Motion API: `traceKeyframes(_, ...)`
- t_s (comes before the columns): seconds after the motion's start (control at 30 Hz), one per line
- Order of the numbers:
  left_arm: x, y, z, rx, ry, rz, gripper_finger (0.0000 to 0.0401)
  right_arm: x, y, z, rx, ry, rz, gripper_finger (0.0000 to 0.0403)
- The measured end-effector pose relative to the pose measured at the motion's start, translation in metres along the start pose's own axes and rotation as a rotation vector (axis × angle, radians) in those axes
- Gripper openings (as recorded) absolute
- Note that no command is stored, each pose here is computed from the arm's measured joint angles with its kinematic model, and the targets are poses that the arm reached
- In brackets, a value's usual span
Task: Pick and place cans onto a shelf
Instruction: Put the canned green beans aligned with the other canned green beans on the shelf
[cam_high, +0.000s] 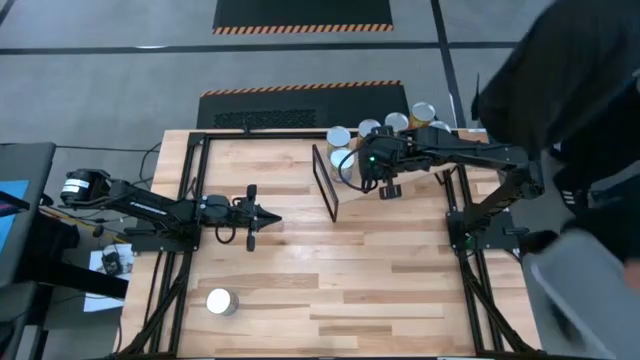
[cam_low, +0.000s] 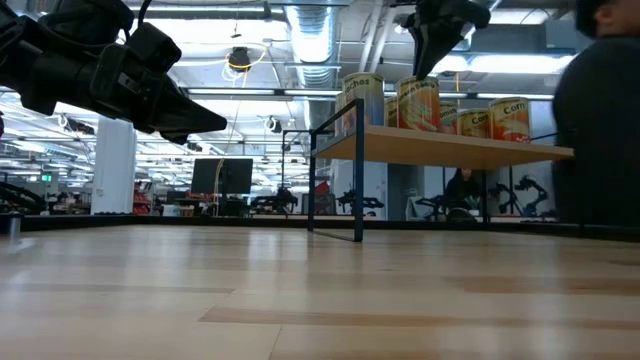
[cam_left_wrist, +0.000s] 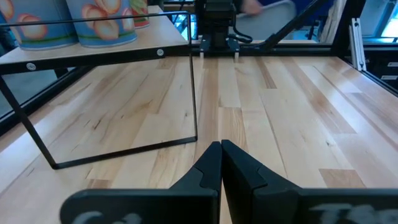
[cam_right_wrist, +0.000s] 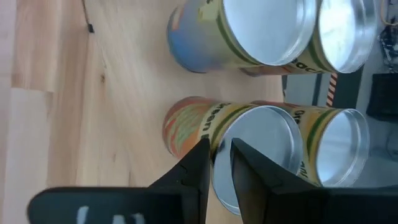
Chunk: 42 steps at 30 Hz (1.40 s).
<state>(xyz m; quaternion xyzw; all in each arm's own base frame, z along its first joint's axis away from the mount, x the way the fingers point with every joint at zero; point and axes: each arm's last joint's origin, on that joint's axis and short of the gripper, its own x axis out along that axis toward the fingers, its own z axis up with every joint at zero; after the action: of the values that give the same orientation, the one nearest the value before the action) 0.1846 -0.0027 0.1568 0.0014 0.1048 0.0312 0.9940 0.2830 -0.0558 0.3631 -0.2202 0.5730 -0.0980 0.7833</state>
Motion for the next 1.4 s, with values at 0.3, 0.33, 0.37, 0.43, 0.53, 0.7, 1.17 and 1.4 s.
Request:
traceKeyframes(0.3,0.000,0.000,0.000,0.001,0.003,0.000,0.0000,-0.016,0.004,-0.002,-0.022,-0.048,-0.052,0.0082)
traceKeyframes(0.33,0.000,0.000,0.000,0.001,0.003,0.000,0.0000,-0.020,0.005,-0.003,-0.022,-0.058,-0.054,0.0078)
traceKeyframes(0.37,0.000,0.000,0.000,0.001,0.003,0.000,0.0000,-0.023,0.006,-0.004,-0.022,-0.071,-0.058,0.0074)
traceKeyframes(0.43,0.000,0.000,-0.001,0.001,0.012,0.000,0.0000,-0.034,0.008,-0.006,-0.006,-0.117,-0.058,0.0063)
traceKeyframes(0.53,0.000,0.000,-0.002,0.000,0.020,0.000,0.0000,-0.051,0.013,-0.013,0.027,-0.177,-0.046,0.0040)
traceKeyframes(0.7,0.000,-0.002,-0.003,0.003,0.029,-0.011,0.0000,-0.059,0.026,-0.030,0.073,-0.333,0.041,0.0008)
traceKeyframes(1.17,0.000,-0.005,-0.002,0.034,0.016,-0.023,0.0000,0.010,0.058,-0.091,0.225,-0.416,-0.023,0.0009)
traceKeyframes(1.4,0.000,-0.005,-0.001,0.034,0.014,-0.018,0.0000,0.018,0.051,-0.089,0.270,-0.456,-0.066,0.0014)
